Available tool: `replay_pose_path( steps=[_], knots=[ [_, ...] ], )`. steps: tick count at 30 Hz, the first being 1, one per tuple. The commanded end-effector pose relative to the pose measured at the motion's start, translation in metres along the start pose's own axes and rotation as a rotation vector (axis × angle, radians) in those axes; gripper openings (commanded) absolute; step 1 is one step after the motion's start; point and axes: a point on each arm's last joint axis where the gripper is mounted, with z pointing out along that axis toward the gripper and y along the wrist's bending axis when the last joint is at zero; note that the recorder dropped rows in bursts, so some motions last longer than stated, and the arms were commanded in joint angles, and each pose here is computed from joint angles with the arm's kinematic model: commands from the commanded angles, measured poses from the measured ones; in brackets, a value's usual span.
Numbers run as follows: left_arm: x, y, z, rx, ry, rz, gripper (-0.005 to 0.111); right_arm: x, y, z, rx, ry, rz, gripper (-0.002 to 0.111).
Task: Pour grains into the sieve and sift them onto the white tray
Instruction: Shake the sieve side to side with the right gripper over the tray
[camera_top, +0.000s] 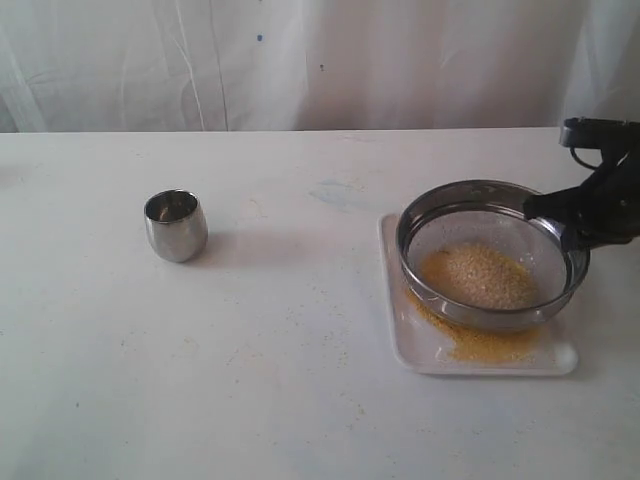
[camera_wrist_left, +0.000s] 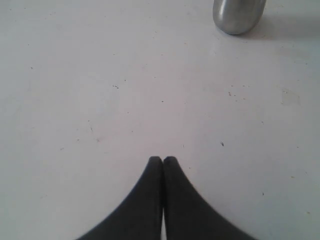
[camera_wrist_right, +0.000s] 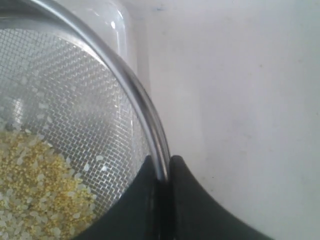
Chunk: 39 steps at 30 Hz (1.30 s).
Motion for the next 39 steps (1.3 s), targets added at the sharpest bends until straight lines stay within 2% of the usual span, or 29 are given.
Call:
replay_pose_path(
  steps=[1,5,10,14,17,19,21,22,24,27,29,31,34,37,39],
  knots=[
    [0.004,0.0,0.0,0.008,0.034,-0.002,0.0,-0.007,0.002,-0.014,-0.025,0.046,0.0,0.0],
    [0.004,0.0,0.0,0.008,0.034,-0.002,0.0,-0.003,0.002,-0.013,-0.03,0.076,0.002,0.0],
    [0.004,0.0,0.0,0.008,0.034,-0.002,0.0,-0.02,-0.001,-0.018,-0.024,-0.045,0.025,0.0],
    [0.004,0.0,0.0,0.008,0.034,-0.002,0.0,-0.004,0.003,-0.016,-0.07,0.1,0.011,0.0],
    [0.004,0.0,0.0,0.008,0.034,-0.002,0.0,-0.014,0.0,-0.015,-0.052,-0.013,0.014,0.0],
    [0.004,0.0,0.0,0.008,0.034,-0.002,0.0,-0.022,-0.003,-0.018,-0.043,-0.08,0.068,0.0],
    [0.004,0.0,0.0,0.008,0.034,-0.002,0.0,-0.018,-0.001,-0.019,-0.059,-0.019,0.079,0.0],
    [0.004,0.0,0.0,0.008,0.034,-0.002,0.0,-0.01,0.0,-0.019,-0.075,0.059,0.053,0.0],
    [0.004,0.0,0.0,0.008,0.034,-0.002,0.0,-0.007,0.001,-0.018,-0.083,0.08,0.003,0.0],
    [0.004,0.0,0.0,0.008,0.034,-0.002,0.0,-0.022,-0.005,-0.02,-0.045,-0.058,0.035,0.0],
    [0.004,0.0,0.0,0.008,0.032,-0.002,0.0,-0.026,-0.007,-0.022,-0.045,-0.084,0.092,0.0],
    [0.004,0.0,0.0,0.008,0.032,-0.002,0.0,-0.02,-0.005,-0.022,-0.062,-0.007,0.113,0.0],
    [0.004,0.0,0.0,0.008,0.032,-0.002,0.0,-0.009,-0.002,-0.02,-0.081,0.07,0.057,0.0],
    [0.004,0.0,0.0,0.008,0.032,-0.002,0.0,-0.019,-0.005,-0.019,-0.057,-0.032,0.055,0.0],
    [0.004,0.0,0.0,0.008,0.032,-0.002,0.0,-0.019,-0.005,-0.02,-0.066,-0.031,0.097,0.0]
  ],
)
